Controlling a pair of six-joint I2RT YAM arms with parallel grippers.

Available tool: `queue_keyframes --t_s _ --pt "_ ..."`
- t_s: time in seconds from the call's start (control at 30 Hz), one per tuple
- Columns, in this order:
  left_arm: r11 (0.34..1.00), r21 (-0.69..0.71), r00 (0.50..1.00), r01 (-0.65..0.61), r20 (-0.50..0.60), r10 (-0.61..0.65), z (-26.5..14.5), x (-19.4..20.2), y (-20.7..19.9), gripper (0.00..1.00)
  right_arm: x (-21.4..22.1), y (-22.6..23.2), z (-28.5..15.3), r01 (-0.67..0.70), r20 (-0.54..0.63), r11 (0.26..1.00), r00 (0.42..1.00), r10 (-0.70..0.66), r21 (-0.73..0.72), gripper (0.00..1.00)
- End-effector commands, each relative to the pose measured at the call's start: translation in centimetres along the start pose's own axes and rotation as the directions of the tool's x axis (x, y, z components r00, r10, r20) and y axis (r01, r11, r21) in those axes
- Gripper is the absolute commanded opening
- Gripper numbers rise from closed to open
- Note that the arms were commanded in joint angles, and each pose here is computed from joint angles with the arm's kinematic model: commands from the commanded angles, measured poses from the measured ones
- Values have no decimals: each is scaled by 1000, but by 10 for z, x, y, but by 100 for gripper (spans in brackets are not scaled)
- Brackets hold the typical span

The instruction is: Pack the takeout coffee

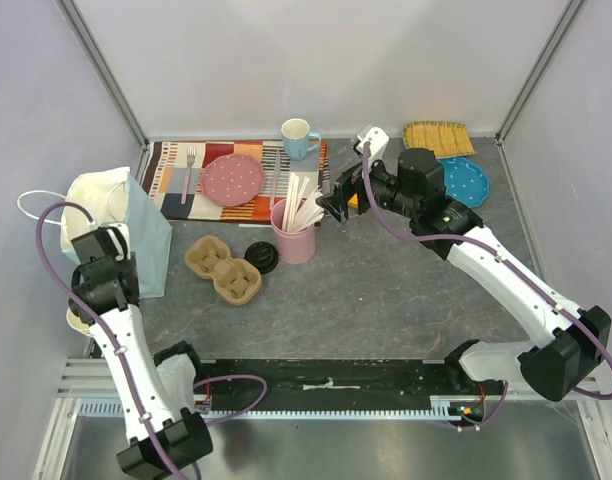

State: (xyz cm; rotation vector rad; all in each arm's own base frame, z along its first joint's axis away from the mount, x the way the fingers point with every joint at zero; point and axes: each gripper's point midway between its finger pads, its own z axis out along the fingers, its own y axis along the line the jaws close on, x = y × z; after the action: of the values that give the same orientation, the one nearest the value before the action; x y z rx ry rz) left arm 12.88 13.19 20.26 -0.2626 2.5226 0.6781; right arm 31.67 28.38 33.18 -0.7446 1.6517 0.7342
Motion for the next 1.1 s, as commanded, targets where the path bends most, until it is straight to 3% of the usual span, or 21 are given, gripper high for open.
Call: queue_keyframes --t_s 0.0,0.2,0.53,0.93,1.07 --pt "998 -70 997 -4 80 10 -5 -18 28 54 -2 1 -6 64 13 998 998 -64 3 98" --pt "997 -45 998 -70 5 70 13 2 21 54 3 2 -6 85 8 996 996 -85 3 98" --pt "996 -49 997 -72 -8 71 29 0 27 53 1 1 -10 105 7 994 994 -105 14 98" --pt "996 11 994 -89 -55 89 43 9 19 45 1 -1 -9 120 -1 993 993 -120 23 98" --pt "996 14 994 -86 -67 87 48 10 22 36 -1 -1 -10 119 2 993 993 -119 23 98"
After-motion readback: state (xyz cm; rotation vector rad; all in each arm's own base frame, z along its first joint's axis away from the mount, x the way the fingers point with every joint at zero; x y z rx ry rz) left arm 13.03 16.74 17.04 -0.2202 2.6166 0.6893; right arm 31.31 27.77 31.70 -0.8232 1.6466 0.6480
